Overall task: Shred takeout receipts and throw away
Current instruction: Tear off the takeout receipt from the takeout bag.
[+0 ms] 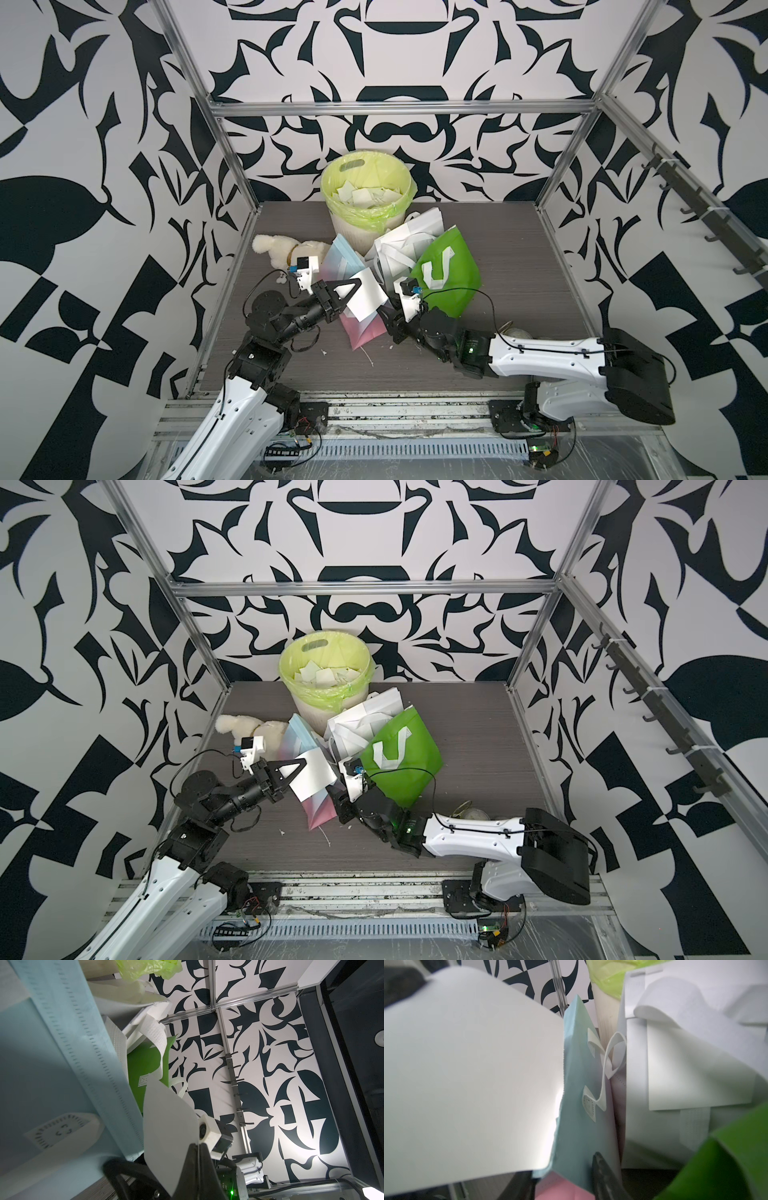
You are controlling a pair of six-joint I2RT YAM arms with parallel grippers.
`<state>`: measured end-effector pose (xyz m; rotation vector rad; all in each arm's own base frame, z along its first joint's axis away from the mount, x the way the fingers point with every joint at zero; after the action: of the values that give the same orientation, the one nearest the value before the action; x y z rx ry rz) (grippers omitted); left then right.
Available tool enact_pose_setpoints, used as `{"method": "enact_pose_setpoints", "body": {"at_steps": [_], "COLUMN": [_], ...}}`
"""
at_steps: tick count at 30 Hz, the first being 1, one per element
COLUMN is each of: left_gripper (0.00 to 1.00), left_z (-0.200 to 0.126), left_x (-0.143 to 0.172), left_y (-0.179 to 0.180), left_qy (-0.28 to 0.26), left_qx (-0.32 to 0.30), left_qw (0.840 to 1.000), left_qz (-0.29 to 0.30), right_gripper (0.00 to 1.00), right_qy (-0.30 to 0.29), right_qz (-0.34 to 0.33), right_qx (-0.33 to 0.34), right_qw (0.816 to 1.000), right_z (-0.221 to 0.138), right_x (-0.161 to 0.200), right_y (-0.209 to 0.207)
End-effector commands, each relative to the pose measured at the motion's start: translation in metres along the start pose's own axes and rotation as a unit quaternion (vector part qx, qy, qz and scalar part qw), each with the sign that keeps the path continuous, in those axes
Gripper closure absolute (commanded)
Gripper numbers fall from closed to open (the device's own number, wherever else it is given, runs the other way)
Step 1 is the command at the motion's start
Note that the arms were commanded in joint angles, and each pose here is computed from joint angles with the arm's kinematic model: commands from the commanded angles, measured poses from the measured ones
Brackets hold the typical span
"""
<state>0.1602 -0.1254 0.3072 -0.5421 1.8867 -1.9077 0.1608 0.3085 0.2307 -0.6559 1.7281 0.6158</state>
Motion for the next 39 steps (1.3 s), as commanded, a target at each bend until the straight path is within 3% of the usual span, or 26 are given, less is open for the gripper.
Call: {"method": "enact_pose_setpoints", "body": {"at_steps": [1, 8, 25, 30, 34, 39], "left_gripper": [1.0, 1.0, 1.0, 1.0, 1.0, 1.0], "left_z": [-0.001, 0.004, 0.024, 0.021, 0.015, 0.008], "left_x": [0.001, -0.004, -0.014, -0.012, -0.01, -0.007], "left_y": [-0.024, -0.041, -0.084, -0.083, -0.082, -0.086], "left_qy": [-0.002, -0.011, -0.008, -0.008, -0.008, 0.007], "left_qx": [0.032, 0.04, 0.067, 0.033, -0.043, -0.095], "left_qw": [0.999, 0.998, 0.995, 0.994, 0.985, 0.956], "left_qz": [0.024, 0.043, 0.076, 0.102, 0.167, 0.279], "right_gripper": [0.72, 1.0, 1.0, 0.99, 0.68, 0.47], "right_qy": [-0.03, -0.025, -0.008, -0.017, -0.026, -0.041], "right_qz": [0.008, 0.021, 0.044, 0.037, 0.016, -0.027], "right_qx": [0.011, 0.033, 0.053, 0.03, 0.006, -0.026], "right_qw": [0.999, 0.999, 0.998, 0.999, 1.0, 0.998], "right_z": [-0.001, -0.001, 0.0, 0.0, -0.007, -0.029], "right_x": [-0.013, -0.008, 0.006, 0.0, -0.014, -0.034], "right_y": [-0.001, -0.005, -0.01, -0.005, -0.002, -0.002]}}
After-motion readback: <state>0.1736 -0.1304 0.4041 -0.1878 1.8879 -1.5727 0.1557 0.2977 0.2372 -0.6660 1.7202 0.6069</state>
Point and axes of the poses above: each gripper's point midway between its finger pads, its own z axis out along the fingers, its own y axis along the line the jaws close on, x = y × z, the point moved 8 cm from there along -z, back along the fingers, and after that the axes turned 13 degrees about -z, right-handed, at the moved point
